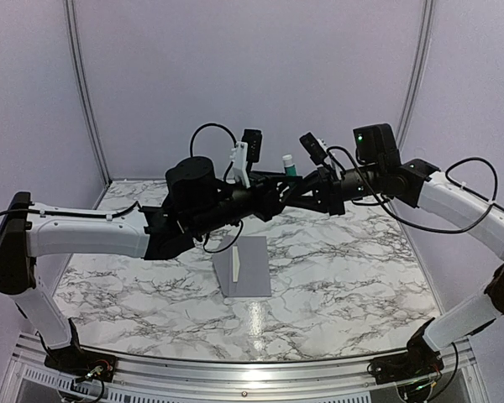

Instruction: Place the letter into the envelope and seal it

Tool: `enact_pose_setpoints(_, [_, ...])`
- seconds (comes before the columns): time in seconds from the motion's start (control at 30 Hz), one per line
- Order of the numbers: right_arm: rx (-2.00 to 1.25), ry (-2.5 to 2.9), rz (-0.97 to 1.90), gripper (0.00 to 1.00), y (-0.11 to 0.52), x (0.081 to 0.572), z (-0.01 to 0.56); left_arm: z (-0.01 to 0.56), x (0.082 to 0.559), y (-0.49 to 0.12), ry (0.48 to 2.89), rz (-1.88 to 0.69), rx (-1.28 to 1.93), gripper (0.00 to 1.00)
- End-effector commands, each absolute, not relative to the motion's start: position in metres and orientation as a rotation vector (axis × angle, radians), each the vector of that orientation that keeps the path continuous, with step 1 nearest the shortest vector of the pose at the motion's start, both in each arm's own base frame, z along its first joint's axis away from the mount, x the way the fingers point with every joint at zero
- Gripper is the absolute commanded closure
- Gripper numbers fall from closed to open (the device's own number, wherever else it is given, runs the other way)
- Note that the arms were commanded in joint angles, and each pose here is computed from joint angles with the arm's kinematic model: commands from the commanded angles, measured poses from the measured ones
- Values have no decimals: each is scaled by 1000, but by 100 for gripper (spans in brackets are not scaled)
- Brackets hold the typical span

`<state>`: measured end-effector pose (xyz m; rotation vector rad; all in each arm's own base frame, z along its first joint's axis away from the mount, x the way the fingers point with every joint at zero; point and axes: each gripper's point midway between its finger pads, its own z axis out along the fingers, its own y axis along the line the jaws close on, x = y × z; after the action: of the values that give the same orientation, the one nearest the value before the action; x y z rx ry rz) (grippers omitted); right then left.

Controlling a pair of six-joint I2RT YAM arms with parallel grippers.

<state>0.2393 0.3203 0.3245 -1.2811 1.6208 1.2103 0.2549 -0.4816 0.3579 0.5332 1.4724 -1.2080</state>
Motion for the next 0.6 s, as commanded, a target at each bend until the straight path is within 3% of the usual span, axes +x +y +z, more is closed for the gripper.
enact_pose_setpoints(0.0, [-1293,1590,1209,100,322,236,329,371,258,-481,1429,-1228,517,70])
enact_pose_setpoints(0.1, [-1296,1591,1203,100,322,236,328,370,260,-482,1435,-1240,513,74])
enact_pose_setpoints(0.2, [-1296,1595,1200,99,321,236,327,367,260,-484,1437,-1246,523,85])
enact_pose_setpoints(0.27, [-1291,1600,1184,91,320,237,327,367,261,-484,1439,-1242,520,93])
enact_pose_setpoints(0.37, [-1257,1632,1110,67,316,245,325,366,264,-481,1445,-1229,497,97])
enact_pose_setpoints(0.43, [-1246,1646,1075,63,314,249,324,366,264,-480,1446,-1225,492,98])
enact_pose_setpoints(0.57, [-1243,1653,1067,63,314,250,323,365,266,-481,1445,-1221,489,99])
